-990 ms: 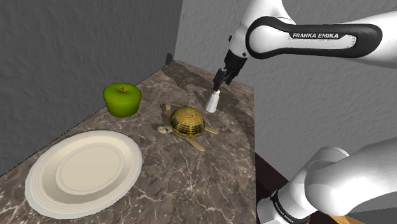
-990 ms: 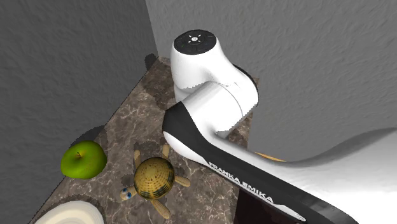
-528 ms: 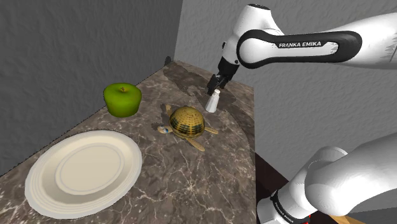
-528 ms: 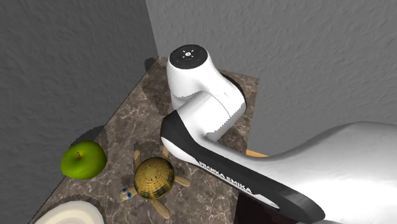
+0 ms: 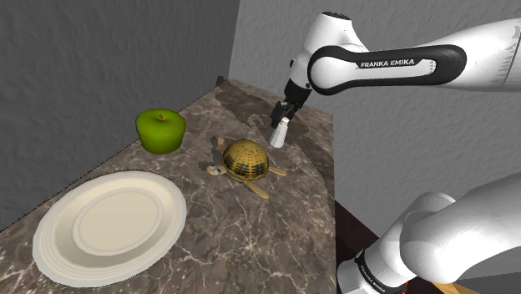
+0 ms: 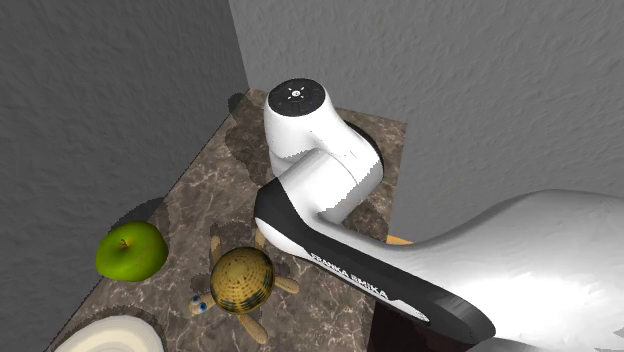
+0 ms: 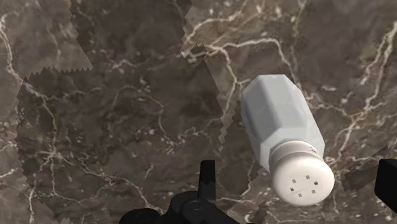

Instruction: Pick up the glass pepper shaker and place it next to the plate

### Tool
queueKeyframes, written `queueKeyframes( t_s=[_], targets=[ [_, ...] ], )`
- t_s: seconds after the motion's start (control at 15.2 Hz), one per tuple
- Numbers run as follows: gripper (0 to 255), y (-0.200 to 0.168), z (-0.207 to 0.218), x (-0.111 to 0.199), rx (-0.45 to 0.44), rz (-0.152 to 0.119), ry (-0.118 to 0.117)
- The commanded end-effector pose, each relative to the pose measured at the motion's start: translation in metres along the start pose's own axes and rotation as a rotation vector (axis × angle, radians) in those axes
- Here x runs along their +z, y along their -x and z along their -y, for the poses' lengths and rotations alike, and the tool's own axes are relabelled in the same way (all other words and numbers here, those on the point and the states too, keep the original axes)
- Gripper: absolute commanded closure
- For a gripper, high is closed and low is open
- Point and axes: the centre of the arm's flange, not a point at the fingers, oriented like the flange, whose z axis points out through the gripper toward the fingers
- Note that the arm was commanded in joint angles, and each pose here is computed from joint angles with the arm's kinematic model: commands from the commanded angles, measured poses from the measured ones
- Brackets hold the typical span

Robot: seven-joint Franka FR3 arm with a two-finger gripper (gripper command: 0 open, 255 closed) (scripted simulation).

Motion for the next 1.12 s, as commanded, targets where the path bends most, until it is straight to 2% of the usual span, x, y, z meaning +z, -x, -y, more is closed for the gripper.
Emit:
queueKeyframes(
  t_s=[0.0,0.07,0.66,1.06],
  targets=[
    [0,0.0,0.0,0.0,0.0,0.0,0.0],
    [255,0.0,0.0,0.0,0.0,0.0,0.0],
    [255,0.0,0.0,0.0,0.0,0.0,0.0],
    [255,-0.005,-0.003,-0.031,0.0,0.0,0.0]
  ],
)
